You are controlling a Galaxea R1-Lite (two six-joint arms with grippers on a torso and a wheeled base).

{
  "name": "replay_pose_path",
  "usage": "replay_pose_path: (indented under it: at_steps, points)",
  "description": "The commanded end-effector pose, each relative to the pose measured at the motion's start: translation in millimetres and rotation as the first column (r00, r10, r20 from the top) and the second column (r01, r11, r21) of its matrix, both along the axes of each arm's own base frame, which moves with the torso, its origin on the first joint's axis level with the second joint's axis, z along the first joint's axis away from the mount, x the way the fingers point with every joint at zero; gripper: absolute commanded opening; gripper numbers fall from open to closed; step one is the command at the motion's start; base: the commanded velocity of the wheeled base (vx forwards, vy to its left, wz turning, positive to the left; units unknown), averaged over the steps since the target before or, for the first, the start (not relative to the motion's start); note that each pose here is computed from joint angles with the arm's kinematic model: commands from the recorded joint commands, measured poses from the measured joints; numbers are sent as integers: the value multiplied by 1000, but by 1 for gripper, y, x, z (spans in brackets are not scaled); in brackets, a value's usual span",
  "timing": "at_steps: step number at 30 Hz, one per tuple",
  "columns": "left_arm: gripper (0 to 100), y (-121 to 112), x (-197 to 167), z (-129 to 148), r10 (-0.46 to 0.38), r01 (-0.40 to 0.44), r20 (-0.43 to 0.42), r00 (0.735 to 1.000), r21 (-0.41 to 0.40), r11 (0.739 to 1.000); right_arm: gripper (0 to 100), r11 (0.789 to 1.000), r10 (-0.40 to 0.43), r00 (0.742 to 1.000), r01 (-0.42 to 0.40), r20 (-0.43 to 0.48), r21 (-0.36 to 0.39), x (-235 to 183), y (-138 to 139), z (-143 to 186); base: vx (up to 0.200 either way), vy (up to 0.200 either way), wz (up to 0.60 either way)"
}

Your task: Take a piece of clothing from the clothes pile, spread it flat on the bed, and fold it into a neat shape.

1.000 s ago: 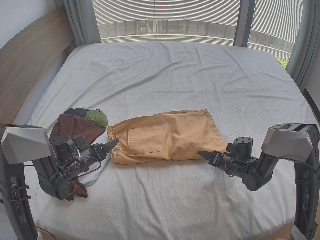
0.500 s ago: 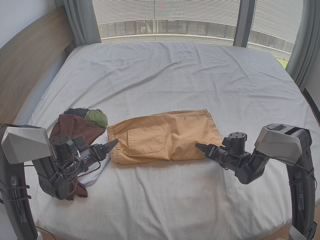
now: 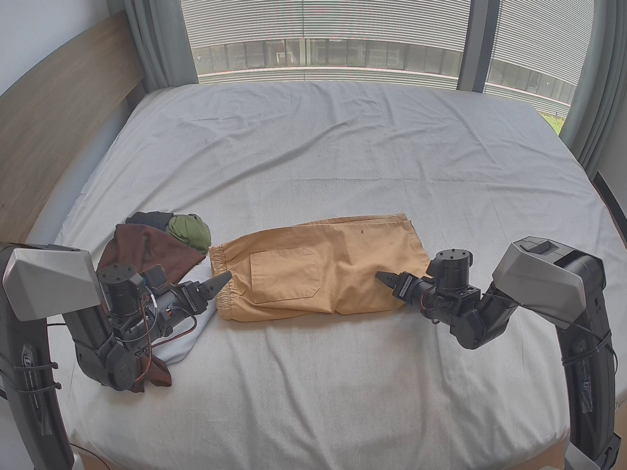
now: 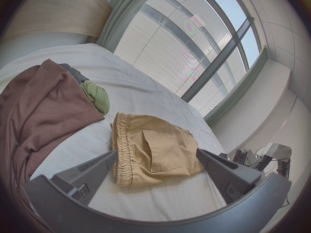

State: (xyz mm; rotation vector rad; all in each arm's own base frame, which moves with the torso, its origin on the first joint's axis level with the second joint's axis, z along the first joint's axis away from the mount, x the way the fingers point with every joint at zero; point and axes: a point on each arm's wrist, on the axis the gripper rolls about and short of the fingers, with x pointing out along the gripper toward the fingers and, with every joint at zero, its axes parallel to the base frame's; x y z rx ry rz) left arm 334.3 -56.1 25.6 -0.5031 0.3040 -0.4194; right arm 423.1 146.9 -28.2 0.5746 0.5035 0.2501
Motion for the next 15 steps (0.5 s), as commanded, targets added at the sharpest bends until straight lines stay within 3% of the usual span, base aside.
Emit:
replay_pose_path:
  at_steps: [1, 14, 15]
  points:
    - [100, 0, 0, 0, 2, -2, 1, 1000, -1, 1000, 100, 1000, -9, 1000, 9, 13, 10, 6, 2, -1, 0, 0, 0]
    - [100, 1, 1, 0, 4, -4, 1, 1000, -1, 1000, 100, 1000, -28, 999, 28, 20, 6, 9, 3, -5, 0, 0, 0]
    - [100, 1, 1, 0, 4, -4, 1, 1000, -1, 1000, 0, 1000, -27, 999, 27, 23, 9, 9, 3, -4, 0, 0, 0]
